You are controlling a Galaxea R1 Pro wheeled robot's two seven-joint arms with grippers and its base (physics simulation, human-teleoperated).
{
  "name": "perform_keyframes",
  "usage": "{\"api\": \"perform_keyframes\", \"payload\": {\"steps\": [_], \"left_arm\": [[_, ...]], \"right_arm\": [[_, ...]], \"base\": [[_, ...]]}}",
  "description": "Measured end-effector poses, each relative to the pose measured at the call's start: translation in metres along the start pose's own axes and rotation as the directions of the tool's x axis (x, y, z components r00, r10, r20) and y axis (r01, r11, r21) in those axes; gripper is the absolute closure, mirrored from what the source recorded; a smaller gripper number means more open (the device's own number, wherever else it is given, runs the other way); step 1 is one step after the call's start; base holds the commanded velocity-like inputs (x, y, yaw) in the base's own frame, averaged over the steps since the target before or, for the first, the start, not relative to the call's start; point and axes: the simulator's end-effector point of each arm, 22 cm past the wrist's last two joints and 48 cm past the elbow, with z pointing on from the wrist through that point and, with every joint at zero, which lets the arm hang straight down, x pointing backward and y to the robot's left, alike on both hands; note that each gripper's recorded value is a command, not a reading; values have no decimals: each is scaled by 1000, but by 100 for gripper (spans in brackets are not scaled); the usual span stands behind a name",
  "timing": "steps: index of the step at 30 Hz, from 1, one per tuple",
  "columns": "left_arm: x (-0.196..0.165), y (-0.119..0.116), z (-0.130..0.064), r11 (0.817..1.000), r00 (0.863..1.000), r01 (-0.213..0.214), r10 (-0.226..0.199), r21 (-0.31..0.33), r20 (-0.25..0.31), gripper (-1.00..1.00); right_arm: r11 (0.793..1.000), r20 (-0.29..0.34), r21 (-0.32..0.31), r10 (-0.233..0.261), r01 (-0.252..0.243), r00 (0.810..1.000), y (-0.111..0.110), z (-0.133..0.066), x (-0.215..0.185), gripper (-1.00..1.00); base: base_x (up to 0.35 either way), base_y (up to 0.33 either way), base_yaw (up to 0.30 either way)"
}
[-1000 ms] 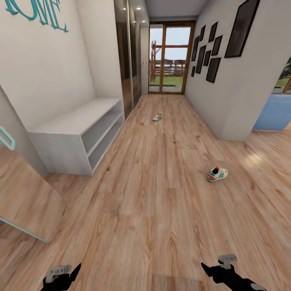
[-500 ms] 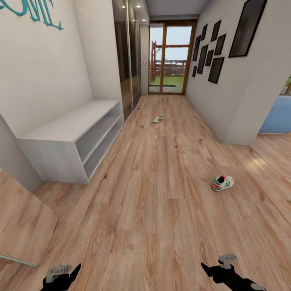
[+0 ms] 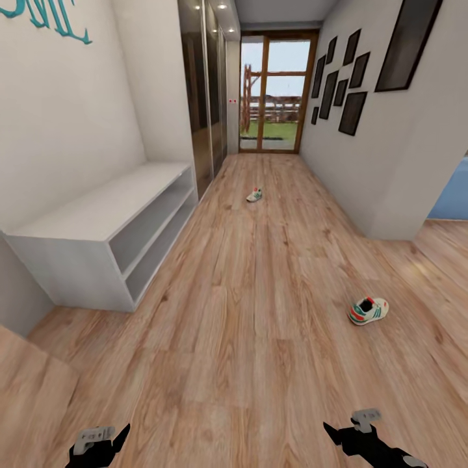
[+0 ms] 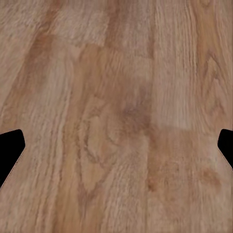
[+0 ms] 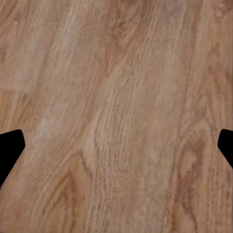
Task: Pick up the two gym shoes and the two sandals from the corridor floor and place them onto the hallstand (shoe rack) in the corridor, making sure they are on the rack and not on the floor. Arrange them so the two gym shoes are next to each other and the two sandals are next to each other.
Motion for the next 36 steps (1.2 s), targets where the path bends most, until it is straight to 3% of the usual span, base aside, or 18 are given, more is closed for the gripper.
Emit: {"api": "perform_keyframes", "payload": {"steps": [36], "left_arm": [[0, 0, 0, 1000, 1000, 0, 0, 0, 0, -100]], "right_arm": [[1000, 0, 3, -1, 1, 1000, -2, -1, 0, -100]], "base": [[339, 0, 0]]}}
